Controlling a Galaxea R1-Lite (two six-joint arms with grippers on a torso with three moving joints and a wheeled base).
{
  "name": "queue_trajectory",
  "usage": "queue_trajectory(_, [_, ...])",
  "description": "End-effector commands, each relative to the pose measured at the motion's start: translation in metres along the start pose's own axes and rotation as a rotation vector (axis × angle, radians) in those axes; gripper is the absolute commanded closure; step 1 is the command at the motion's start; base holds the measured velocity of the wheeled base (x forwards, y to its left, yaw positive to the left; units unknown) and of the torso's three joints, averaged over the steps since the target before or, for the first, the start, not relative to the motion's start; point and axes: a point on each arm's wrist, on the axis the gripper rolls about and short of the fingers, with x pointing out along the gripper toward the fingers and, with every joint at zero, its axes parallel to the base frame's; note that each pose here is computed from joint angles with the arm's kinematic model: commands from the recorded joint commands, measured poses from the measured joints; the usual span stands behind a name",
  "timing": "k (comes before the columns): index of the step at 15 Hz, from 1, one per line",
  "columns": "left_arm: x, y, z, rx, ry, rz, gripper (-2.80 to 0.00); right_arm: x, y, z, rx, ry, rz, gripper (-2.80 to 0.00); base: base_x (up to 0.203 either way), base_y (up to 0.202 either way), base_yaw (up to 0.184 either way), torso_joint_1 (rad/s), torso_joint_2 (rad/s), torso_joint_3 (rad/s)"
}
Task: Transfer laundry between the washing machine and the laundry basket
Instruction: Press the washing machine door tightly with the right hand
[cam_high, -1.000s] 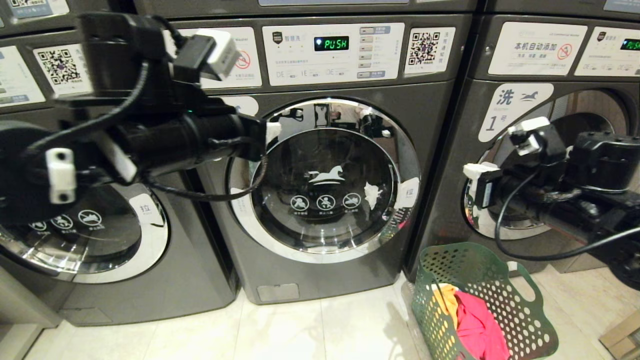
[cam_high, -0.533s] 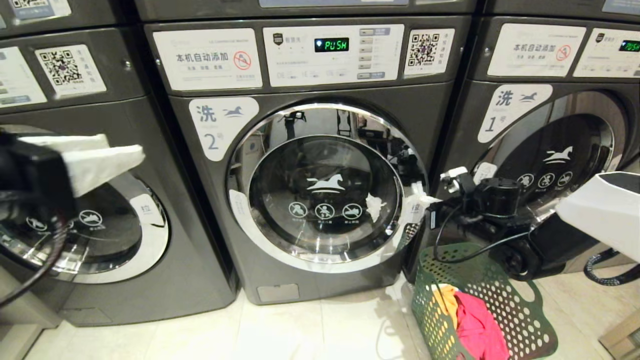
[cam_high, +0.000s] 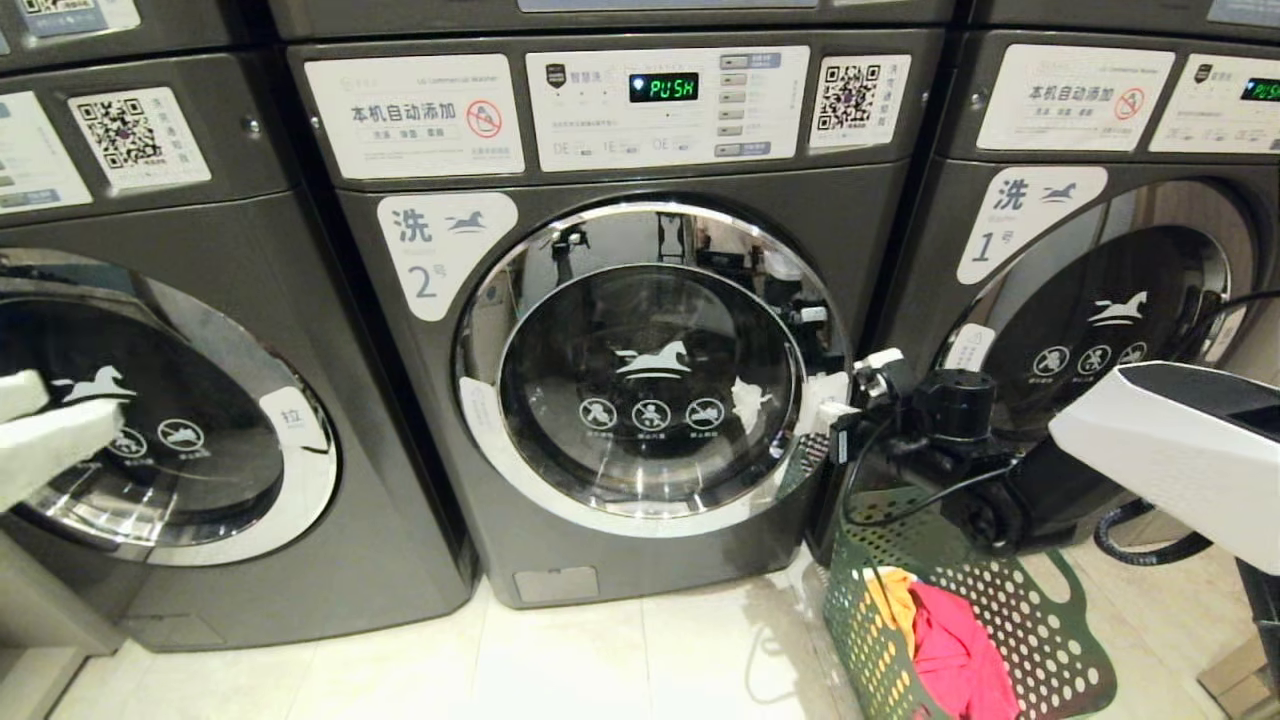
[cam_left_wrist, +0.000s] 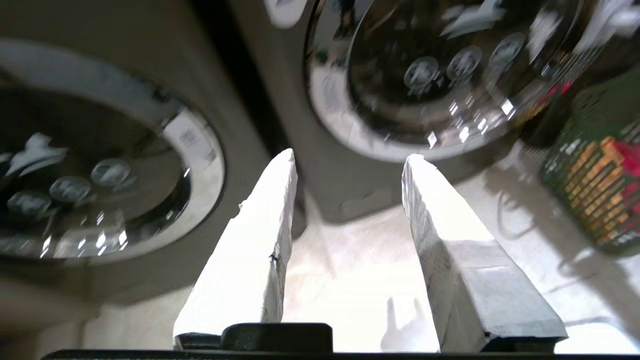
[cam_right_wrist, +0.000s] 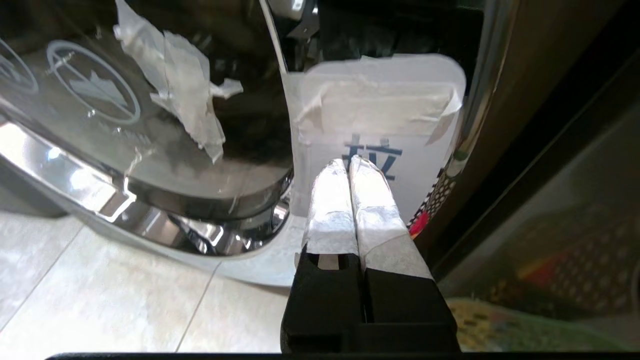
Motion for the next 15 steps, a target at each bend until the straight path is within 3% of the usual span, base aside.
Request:
queue_trajectory(1, [-0.033,0.013,-0.020,0.017,0.039,0.024,0.00,0.015,-0.003,0.006,-0.009,-0.044,-0.001,0.00,0.000,0.000,0.000,0.000,0.00,0.000])
queue_trajectory(3, [-0.064,0.024,-0.047,0.038,0.107,0.036,0.00,0.025,-0.005,0.013,-0.011,-0.052,0.003,0.00,0.000,0.000,0.000,0.000,0.00,0.000])
queue_trajectory(7, [-0.106,0.028,-0.081,-0.011,0.167,0.168,0.00,0.058,-0.014,0.028,-0.022,-0.103,-0.006,0.00,0.000,0.000,0.000,0.000,0.00,0.000])
queue_trajectory(11, [-0.130,0.019,-0.094,-0.066,0.133,0.265,0.00,0.098,-0.024,0.019,-0.039,-0.169,-0.020,0.00,0.000,0.000,0.000,0.000,0.00,0.000])
queue_trajectory(15, [-0.143,0.014,-0.103,-0.083,0.121,0.298,0.00,0.104,-0.023,0.004,-0.032,-0.130,-0.019,0.00,0.000,0.000,0.000,0.000,0.00,0.000])
